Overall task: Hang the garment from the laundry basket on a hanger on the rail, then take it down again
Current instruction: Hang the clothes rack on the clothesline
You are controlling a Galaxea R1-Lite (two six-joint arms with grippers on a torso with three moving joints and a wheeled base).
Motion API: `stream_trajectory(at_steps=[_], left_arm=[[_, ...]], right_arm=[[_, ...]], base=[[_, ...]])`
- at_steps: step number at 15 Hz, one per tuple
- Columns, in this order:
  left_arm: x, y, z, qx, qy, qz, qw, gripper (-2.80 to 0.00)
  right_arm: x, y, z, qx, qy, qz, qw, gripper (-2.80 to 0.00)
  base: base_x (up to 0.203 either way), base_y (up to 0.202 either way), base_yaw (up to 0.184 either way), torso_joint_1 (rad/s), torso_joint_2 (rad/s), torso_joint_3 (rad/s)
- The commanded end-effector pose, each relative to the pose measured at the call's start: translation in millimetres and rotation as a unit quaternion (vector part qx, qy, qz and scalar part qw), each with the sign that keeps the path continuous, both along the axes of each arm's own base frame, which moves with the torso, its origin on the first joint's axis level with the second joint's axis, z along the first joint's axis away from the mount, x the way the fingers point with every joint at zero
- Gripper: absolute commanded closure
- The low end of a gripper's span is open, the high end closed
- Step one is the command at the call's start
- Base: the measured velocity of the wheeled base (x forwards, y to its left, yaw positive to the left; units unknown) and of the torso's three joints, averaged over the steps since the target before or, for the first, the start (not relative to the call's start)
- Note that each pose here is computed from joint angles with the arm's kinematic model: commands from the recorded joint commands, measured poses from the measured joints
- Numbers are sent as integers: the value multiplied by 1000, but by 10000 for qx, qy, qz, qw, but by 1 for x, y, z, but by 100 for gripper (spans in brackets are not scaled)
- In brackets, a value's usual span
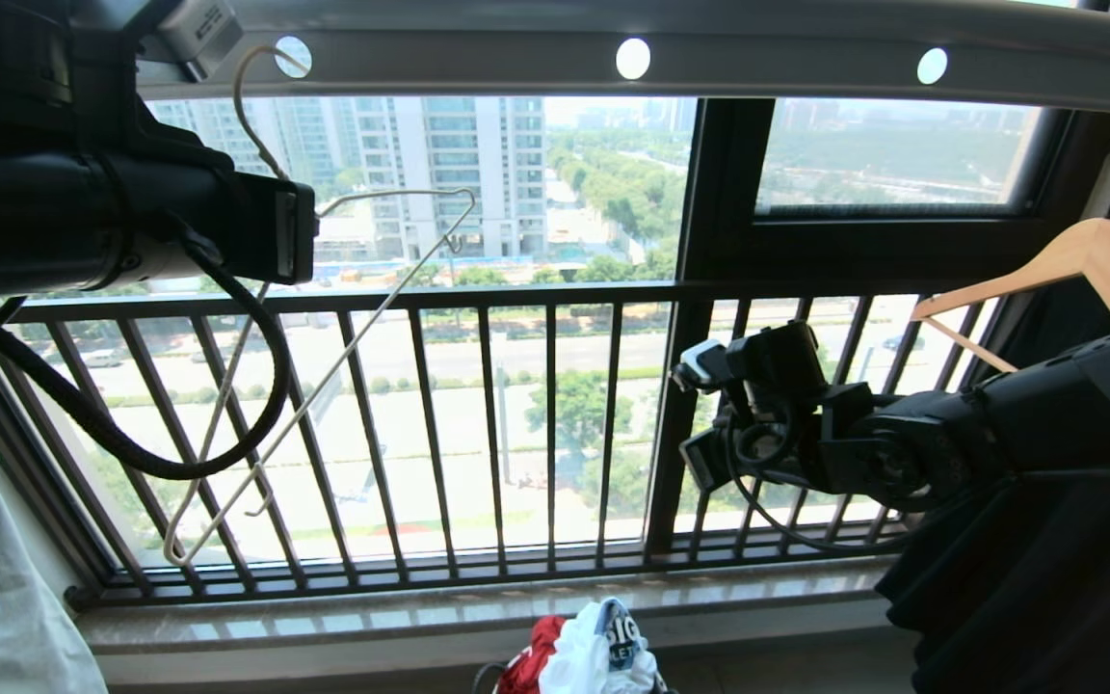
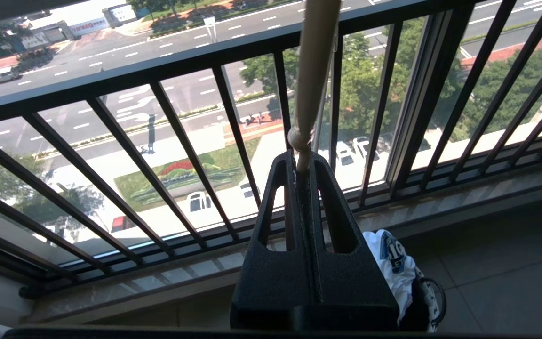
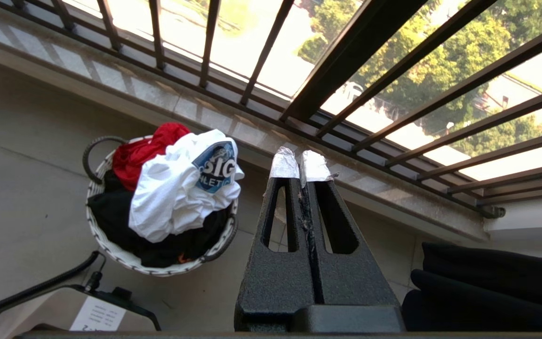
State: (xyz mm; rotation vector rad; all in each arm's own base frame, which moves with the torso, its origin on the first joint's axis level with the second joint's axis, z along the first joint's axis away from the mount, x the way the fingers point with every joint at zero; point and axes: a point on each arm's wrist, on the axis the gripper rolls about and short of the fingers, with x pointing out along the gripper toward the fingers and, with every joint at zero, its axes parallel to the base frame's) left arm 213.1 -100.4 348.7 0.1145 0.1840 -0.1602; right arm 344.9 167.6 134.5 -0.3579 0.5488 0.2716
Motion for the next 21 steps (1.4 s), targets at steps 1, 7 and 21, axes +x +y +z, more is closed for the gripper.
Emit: stream_trajectory(at_steps=[1,7,21], left_arm=[[1,0,-3,63,113,3,9999,0],[5,-3,-3,84,137,1,9999,-280],[-103,46,26,-444,-386,-278,9979,0]], right_arm=[[0,0,0,-8,-2,0,10000,0],[1,0,0,-7,-10,-6,10000,0],[-11,-8,13,56,-108,-34,9999,0]], base=[[0,0,0,0,0,0],[0,0,0,0,0,0],[0,0,0,0,0,0]])
